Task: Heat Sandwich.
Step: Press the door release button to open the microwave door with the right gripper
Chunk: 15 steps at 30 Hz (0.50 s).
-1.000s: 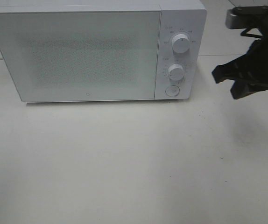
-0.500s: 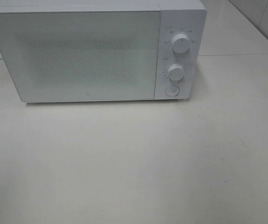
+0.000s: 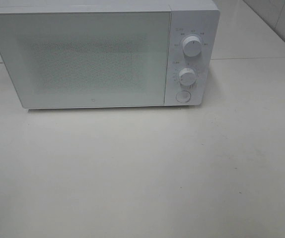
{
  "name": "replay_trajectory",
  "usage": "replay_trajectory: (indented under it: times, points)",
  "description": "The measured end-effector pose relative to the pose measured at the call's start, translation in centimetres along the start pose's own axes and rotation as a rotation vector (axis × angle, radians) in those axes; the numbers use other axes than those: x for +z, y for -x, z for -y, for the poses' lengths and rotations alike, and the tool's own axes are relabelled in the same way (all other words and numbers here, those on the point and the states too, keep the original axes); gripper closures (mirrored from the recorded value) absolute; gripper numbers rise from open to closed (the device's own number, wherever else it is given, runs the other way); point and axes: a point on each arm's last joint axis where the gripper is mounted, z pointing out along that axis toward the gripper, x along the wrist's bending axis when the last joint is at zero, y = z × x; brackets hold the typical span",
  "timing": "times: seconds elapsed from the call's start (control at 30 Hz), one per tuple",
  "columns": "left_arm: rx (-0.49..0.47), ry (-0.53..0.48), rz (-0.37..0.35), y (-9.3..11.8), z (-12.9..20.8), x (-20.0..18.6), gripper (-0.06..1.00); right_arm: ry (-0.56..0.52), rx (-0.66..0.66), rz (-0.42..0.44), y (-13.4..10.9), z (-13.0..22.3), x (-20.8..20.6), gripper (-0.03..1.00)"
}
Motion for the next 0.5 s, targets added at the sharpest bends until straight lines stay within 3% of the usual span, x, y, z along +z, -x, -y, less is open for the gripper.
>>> replay_trajectory:
  times: [0.13,0.3,0.5]
  points:
    - [0.0,0.0,0.0,0.0,0.0,0.0,0.18,0.061,0.0,-0.002,0.1,2.0,-0.8,0.21]
    - [0.0,0.0,0.0,0.0,0.0,0.0,0.18,0.241,-0.005,-0.001,0.2,4.3,-3.2,0.22]
    - [0.0,0.0,0.0,0.0,0.0,0.0,0.18,0.369,-0.006,-0.005,0.2,5.7,-4.7,0.22]
